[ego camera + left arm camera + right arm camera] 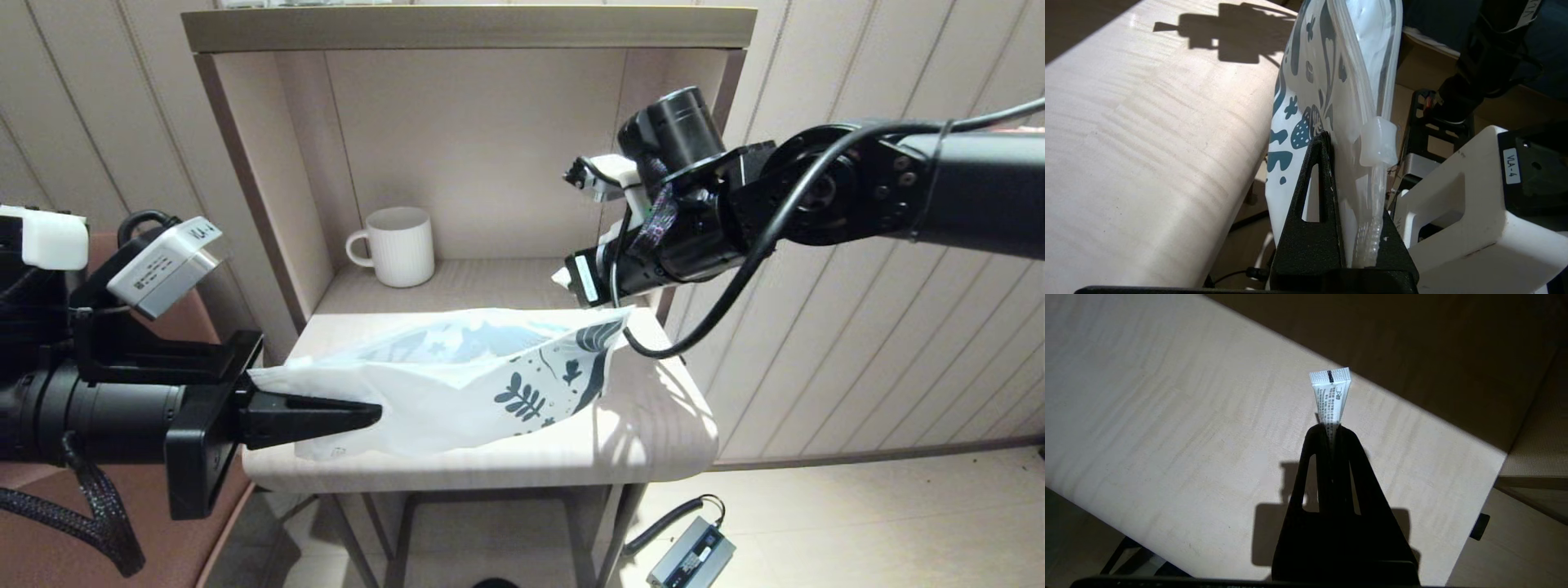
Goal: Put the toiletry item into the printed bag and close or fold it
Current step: Pick up the toothpaste, then place the toothpaste in the storage bag
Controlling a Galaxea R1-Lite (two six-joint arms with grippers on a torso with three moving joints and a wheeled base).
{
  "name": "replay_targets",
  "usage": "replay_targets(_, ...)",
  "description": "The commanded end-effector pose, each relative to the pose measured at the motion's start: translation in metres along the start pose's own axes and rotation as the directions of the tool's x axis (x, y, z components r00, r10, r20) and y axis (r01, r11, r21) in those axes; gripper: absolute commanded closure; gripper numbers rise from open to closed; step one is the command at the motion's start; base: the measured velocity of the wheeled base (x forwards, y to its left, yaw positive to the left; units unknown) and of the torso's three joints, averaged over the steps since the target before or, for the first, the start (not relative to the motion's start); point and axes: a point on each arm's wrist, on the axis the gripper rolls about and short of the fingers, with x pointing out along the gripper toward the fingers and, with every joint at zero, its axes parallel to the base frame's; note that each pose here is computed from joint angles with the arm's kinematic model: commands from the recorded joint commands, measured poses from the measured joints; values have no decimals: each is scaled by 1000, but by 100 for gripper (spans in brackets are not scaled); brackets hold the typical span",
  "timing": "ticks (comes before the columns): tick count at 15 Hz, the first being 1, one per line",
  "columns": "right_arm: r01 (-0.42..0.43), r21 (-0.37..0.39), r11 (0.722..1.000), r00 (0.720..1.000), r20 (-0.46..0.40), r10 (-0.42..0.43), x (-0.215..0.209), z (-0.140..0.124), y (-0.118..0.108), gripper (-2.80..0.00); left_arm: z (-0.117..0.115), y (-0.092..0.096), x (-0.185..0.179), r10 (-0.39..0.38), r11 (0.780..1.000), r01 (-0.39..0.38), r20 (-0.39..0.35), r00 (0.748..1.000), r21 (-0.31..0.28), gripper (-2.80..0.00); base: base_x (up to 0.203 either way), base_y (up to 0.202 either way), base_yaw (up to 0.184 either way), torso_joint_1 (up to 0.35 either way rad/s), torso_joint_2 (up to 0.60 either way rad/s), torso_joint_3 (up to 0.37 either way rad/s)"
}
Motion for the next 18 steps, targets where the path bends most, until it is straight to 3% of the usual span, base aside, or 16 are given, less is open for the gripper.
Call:
replay_targets(1,-4,3,1000,998,56,4,-27,9,0,0,-3,5,4,4,1000,-4,-13,1000,-13,0,0,0,0,0,0,0)
replay_targets(4,-12,3,1000,992,125,11,-56,21,0,0,-8,12,8,86,996,-85,-46,995,19,0,0,0,0,0,0,0)
replay_targets(7,-29,-5,1000,985,171,29,-80,27,4,0,-8,13,9,107,994,-105,-48,993,33,0,0,0,0,0,0,0)
replay_targets(9,-78,-32,996,980,182,83,-90,27,21,0,-8,14,9,117,993,-115,-51,992,34,0,0,0,0,0,0,0)
replay_targets(13,-217,-97,971,965,129,229,-99,17,71,0,-9,14,12,98,995,-97,-54,994,29,0,0,0,0,0,0,0)
replay_targets(18,-379,-119,918,918,79,389,-103,13,78,0,-9,11,15,14,1000,-13,-41,999,21,0,0,0,0,0,0,0)
